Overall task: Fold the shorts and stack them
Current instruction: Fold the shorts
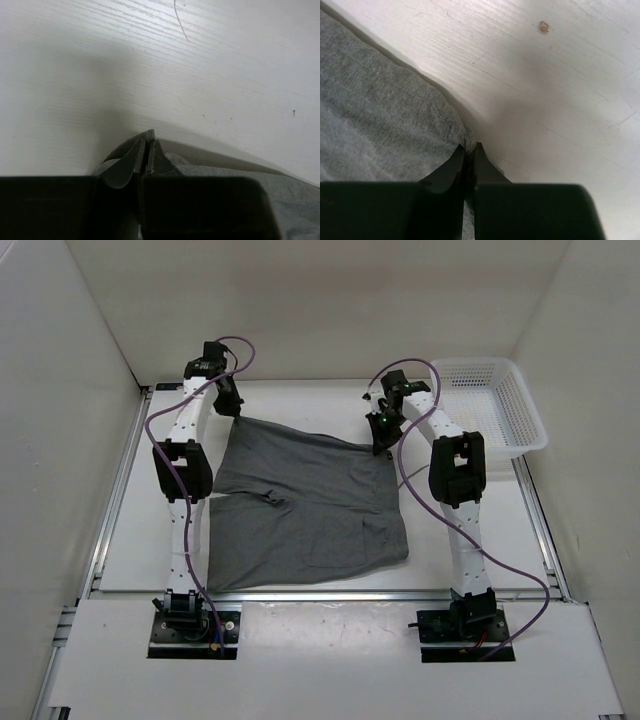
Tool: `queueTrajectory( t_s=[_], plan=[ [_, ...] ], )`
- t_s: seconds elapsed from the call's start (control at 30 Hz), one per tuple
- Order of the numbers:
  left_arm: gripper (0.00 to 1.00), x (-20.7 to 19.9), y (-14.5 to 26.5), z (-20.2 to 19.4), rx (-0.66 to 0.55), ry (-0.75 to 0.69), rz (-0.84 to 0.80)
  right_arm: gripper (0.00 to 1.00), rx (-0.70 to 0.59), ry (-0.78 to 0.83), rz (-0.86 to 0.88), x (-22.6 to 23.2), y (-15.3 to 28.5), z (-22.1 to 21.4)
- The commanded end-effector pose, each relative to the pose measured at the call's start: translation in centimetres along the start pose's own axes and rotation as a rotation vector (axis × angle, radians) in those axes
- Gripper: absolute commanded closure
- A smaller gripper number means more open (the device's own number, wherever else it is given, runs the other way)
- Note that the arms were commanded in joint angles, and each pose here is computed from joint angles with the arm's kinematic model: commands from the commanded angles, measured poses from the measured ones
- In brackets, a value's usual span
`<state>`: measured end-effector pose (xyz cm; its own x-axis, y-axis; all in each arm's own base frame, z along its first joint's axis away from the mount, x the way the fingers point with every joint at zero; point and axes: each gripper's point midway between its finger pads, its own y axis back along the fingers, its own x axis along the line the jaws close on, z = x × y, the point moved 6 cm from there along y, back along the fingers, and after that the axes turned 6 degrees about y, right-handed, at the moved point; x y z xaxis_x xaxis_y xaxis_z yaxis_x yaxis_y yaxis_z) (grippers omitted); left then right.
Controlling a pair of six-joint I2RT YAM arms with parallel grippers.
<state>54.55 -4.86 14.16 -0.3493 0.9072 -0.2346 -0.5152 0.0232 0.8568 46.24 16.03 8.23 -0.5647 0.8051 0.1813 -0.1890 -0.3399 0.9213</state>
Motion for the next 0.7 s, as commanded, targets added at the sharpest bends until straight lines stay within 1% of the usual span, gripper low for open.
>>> queueTrajectory(
  t_s=[0.0, 0.03, 0.17, 0.27, 0.33, 0.4, 0.47, 0.5, 0.53, 0.6, 0.63, 0.67],
  plan=[
    [0.90, -0.7, 3.6, 3.0, -0.105, 0.010, -0.064, 1.00, -0.053, -0.026, -0.030, -0.3, 1.3, 1.5],
    [0.90, -0.4, 3.9, 3.5, -0.119, 0.028, -0.067, 1.00, -0.060, -0.035, -0.047, -0.5, 1.3, 1.7],
    [0.90, 0.0, 3.5, 4.6, -0.132, 0.083, -0.099, 1.00, -0.176, -0.070, -0.123, -0.8, 3.8, 4.0],
    [0.90, 0.0, 3.8, 5.5, -0.167, 0.097, -0.124, 1.00, -0.258, -0.103, -0.164, -1.5, 5.0, 5.8],
    [0.90, -0.2, 4.6, 6.9, -0.224, 0.120, -0.151, 1.00, -0.277, -0.130, -0.186, -1.9, 4.9, 6.6],
    [0.90, -0.6, 4.9, 7.5, -0.247, 0.130, -0.177, 1.00, -0.334, -0.146, -0.207, -2.0, 6.2, 8.0],
    [0.90, -0.5, 5.0, 8.0, -0.260, 0.147, -0.194, 1.00, -0.355, -0.152, -0.209, -2.1, 6.2, 8.5],
    [0.90, -0.2, 5.6, 8.3, -0.269, 0.151, -0.202, 1.00, -0.366, -0.162, -0.224, -2.3, 6.3, 8.7],
    [0.90, -0.2, 5.6, 8.3, -0.268, 0.161, -0.203, 1.00, -0.399, -0.157, -0.242, -2.3, 7.2, 9.2],
    [0.90, -0.2, 7.2, 9.1, -0.297, 0.163, -0.226, 1.00, -0.402, -0.159, -0.258, -2.4, 7.4, 8.8],
    [0.90, -0.6, 8.9, 9.5, -0.318, 0.158, -0.251, 1.00, -0.442, -0.151, -0.263, -2.1, 8.8, 9.3],
    [0.90, 0.0, 9.1, 9.4, -0.309, 0.165, -0.248, 1.00, -0.440, -0.153, -0.272, -2.0, 9.1, 9.1]
  ],
)
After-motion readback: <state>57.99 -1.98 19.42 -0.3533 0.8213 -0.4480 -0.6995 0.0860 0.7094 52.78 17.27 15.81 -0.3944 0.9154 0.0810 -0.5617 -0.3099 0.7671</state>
